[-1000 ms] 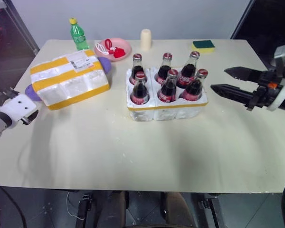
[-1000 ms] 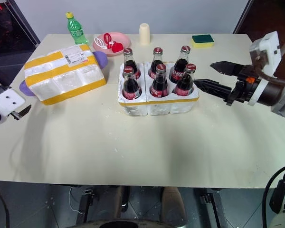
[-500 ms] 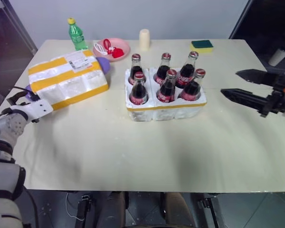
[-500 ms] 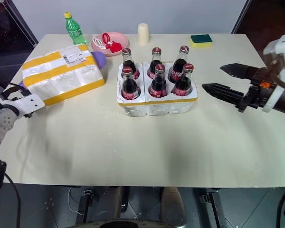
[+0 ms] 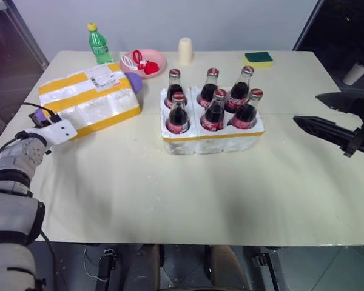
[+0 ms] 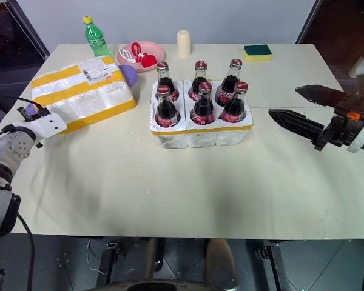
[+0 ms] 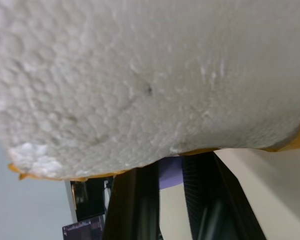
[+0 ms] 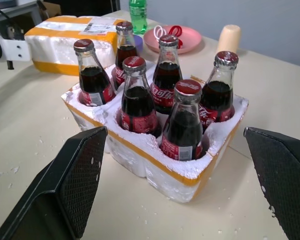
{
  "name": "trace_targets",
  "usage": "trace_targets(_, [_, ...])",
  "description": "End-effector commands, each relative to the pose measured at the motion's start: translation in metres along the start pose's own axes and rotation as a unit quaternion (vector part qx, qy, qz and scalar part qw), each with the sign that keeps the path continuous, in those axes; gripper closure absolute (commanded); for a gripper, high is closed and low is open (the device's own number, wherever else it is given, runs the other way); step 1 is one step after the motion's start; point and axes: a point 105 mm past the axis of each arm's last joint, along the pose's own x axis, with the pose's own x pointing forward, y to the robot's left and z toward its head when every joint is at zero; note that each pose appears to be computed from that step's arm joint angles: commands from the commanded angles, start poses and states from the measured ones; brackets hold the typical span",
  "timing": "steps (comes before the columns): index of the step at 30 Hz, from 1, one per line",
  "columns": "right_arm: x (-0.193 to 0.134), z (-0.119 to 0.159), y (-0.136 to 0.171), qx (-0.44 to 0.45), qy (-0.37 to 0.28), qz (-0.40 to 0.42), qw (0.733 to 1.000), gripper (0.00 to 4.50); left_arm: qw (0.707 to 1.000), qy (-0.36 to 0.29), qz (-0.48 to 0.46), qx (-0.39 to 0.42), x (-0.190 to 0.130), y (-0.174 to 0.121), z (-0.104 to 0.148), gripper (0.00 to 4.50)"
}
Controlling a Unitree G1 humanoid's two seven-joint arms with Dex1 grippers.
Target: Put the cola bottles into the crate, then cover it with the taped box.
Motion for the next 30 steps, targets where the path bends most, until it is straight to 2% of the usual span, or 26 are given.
trace_targets(1, [-0.002,0.01,0.004,-0.024,-0.014,-0.003,1.0,0.0,1.0,0.005,0.018,-0.002,-0.003,0.012,-0.008,3.78])
trace_targets(4, [0.001,0.008,0.003,-0.021,-0.015,-0.003,1.0,0.0,1.0,-0.005,0.021,-0.005,-0.005,0.015,-0.009,3.78])
trace_targets(7, [0.005,0.008,0.001,-0.016,-0.019,0.003,1.0,0.0,1.0,-0.011,0.023,-0.013,-0.008,0.017,-0.011,4.42])
trace_targets(8, [0.005,0.008,0.001,-0.016,-0.019,0.004,1.0,0.0,1.0,-0.011,0.023,-0.013,-0.009,0.017,-0.012,4.47])
trace_targets(13, [0.01,0.005,-0.003,-0.013,-0.019,0.01,1.0,0.0,1.0,-0.007,0.027,-0.01,-0.013,0.02,-0.021,4.47])
trace_targets(19, [0.011,0.001,-0.004,-0.013,-0.018,0.016,1.0,0.0,0.999,-0.037,0.025,-0.008,-0.025,0.025,-0.024,4.47])
trace_targets(24, [0.007,-0.003,-0.003,-0.014,-0.013,0.018,1.0,0.0,0.998,-0.061,0.004,-0.007,-0.045,0.007,-0.021,4.47])
trace_targets(29, [0.006,-0.006,-0.003,-0.011,-0.009,0.02,1.0,0.0,0.999,-0.048,-0.012,-0.012,-0.053,-0.012,-0.017,4.47])
trace_targets(30, [0.005,-0.007,-0.003,-0.01,-0.008,0.02,1.0,0.0,0.999,-0.045,-0.012,-0.013,-0.052,-0.012,-0.016,4.07])
